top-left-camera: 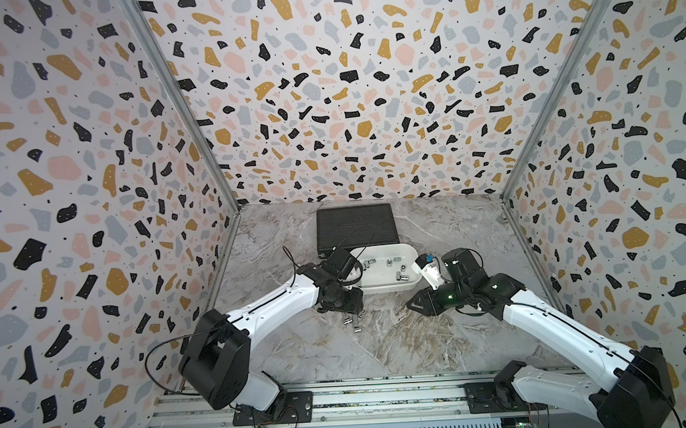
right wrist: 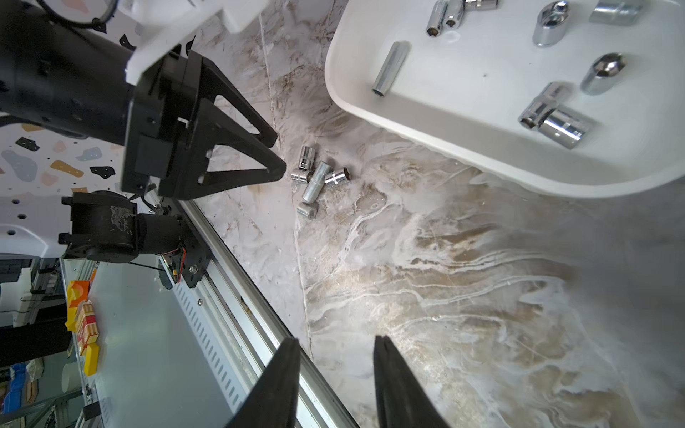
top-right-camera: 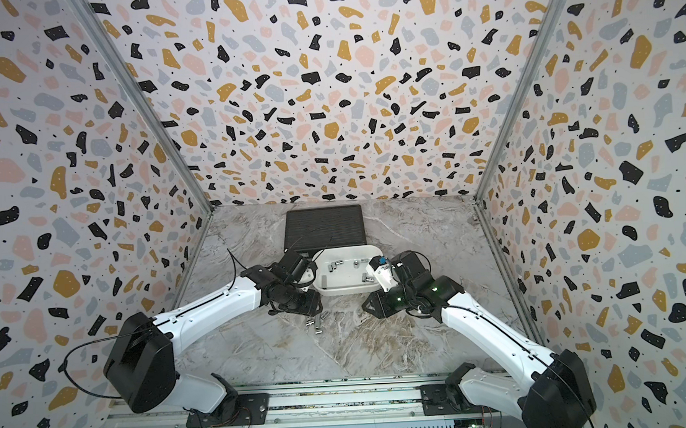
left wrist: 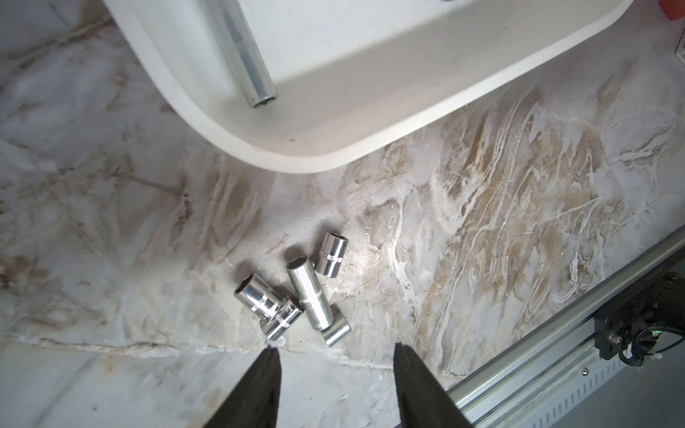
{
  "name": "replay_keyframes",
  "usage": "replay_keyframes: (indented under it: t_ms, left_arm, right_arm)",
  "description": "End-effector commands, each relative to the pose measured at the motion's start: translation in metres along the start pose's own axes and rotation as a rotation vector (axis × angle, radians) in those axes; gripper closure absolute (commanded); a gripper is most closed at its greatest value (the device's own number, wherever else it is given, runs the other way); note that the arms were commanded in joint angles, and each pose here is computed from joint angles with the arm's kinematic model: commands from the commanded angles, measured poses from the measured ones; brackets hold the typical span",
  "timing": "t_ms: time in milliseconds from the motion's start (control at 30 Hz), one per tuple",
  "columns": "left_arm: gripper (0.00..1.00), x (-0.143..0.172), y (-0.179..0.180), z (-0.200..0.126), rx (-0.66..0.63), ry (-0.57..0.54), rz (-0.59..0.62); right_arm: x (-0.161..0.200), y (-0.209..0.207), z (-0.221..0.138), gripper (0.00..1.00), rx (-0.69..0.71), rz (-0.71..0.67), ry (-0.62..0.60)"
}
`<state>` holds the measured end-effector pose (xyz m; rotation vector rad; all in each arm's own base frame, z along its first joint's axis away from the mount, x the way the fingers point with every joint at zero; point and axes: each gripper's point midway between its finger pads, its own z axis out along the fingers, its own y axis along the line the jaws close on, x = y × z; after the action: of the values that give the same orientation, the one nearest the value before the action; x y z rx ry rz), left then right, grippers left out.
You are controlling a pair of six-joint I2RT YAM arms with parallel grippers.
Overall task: Put the socket on the desktop into the storage box
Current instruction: Pick up the socket head at the center of the board.
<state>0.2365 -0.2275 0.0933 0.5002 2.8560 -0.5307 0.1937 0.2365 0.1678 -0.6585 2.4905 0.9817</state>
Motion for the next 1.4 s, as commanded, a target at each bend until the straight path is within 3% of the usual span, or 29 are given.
replay_keyframes:
  t_ms: [0,733,1367]
  left_arm:
    - [0.49,-0.010,-0.007,0.001,0.009,-0.008,0.045]
    - [0.56,-0.007,-0.019,0.047,-0.003,0.097,0.106]
    - [0.56,-0.001,-0.016,0.069,-0.062,0.130,0.155]
  right_arm:
    - [0.011,0.003,-0.006,0.62,-0.005,-0.004,0.011]
    - [0.024,0.001,-0.004,0.62,-0.006,0.005,0.027]
    - [0.025,0.001,-0.003,0.62,-0.016,0.007,0.021]
